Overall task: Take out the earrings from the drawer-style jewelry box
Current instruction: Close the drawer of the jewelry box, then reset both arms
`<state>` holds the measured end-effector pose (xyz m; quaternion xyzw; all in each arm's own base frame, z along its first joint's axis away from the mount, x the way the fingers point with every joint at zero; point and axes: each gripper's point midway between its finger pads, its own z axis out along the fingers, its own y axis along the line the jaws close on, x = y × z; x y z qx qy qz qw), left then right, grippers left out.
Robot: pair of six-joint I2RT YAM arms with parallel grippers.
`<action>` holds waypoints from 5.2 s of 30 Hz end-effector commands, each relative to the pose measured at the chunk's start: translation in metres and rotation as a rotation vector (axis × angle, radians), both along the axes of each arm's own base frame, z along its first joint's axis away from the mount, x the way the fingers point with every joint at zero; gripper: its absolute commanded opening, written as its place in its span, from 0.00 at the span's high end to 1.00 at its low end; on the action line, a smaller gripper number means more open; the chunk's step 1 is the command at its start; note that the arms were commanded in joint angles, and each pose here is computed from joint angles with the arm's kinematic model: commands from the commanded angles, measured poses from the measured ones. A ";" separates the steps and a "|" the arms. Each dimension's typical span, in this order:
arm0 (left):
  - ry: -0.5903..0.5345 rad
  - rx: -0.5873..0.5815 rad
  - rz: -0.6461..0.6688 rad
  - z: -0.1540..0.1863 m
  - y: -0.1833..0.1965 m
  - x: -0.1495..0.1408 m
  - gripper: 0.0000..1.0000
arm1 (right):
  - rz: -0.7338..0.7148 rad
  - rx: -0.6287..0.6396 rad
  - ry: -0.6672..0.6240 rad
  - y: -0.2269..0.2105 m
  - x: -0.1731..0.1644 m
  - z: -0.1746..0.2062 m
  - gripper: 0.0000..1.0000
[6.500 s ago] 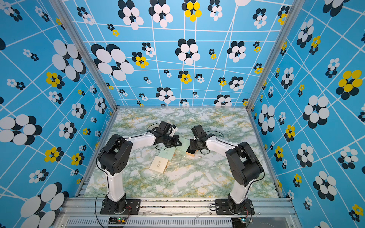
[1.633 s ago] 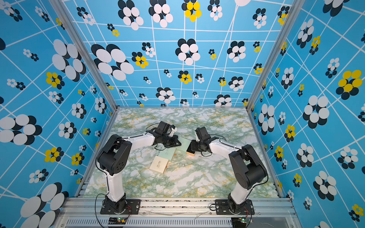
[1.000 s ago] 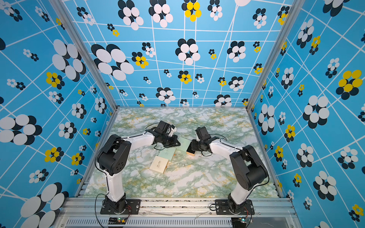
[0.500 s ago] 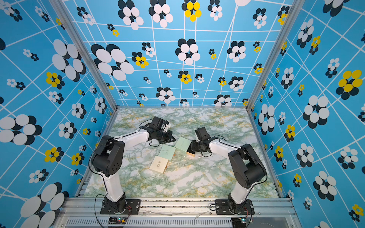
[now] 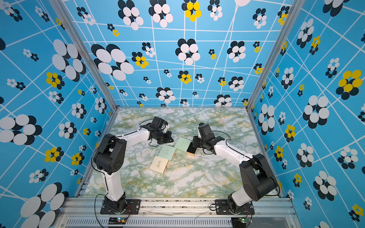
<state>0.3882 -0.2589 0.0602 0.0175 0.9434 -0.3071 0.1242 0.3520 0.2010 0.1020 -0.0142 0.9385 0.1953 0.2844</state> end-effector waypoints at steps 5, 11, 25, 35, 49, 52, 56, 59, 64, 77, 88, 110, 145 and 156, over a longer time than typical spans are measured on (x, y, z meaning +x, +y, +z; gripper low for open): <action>0.006 0.030 -0.008 -0.009 0.000 0.008 1.00 | -0.048 -0.067 0.117 -0.020 -0.018 -0.035 0.76; 0.014 0.028 -0.029 -0.013 -0.010 0.006 1.00 | -0.062 -0.052 0.159 -0.020 -0.019 -0.047 0.75; 0.024 0.018 -0.038 -0.015 -0.017 0.000 1.00 | -0.042 0.050 0.208 0.000 -0.016 -0.062 0.75; 0.026 0.014 -0.057 -0.016 -0.027 -0.003 1.00 | -0.019 0.183 0.187 0.024 -0.004 -0.060 0.76; 0.021 0.016 -0.061 -0.015 -0.033 -0.004 1.00 | 0.030 0.340 0.166 0.053 0.006 -0.050 0.76; 0.023 0.020 -0.057 -0.014 -0.031 -0.004 1.00 | 0.033 0.344 0.163 0.053 0.006 -0.049 0.76; 0.023 0.025 -0.053 -0.014 -0.028 -0.004 1.00 | 0.027 0.305 0.163 0.047 0.003 -0.049 0.76; 0.021 0.025 -0.049 -0.013 -0.026 -0.003 1.00 | 0.025 0.280 0.154 0.042 0.001 -0.047 0.76; 0.024 0.025 -0.049 -0.014 -0.026 -0.004 1.00 | 0.019 0.270 0.141 0.038 0.001 -0.043 0.75; 0.020 0.025 -0.049 -0.013 -0.025 -0.004 1.00 | -0.004 0.261 0.153 0.029 -0.006 -0.047 0.71; 0.018 0.014 -0.053 -0.011 -0.028 -0.003 1.00 | 0.002 0.363 0.151 0.042 0.006 -0.044 0.71; -0.137 0.132 0.084 0.026 0.017 0.020 1.00 | -0.010 0.209 0.139 0.019 -0.001 -0.038 0.71; -0.599 0.395 0.404 0.114 0.195 -0.018 0.01 | -0.349 -0.517 -0.568 -0.196 0.023 0.057 0.05; -0.714 0.479 0.439 0.115 0.233 -0.027 0.01 | -0.385 -0.551 -0.675 -0.203 0.039 0.012 0.06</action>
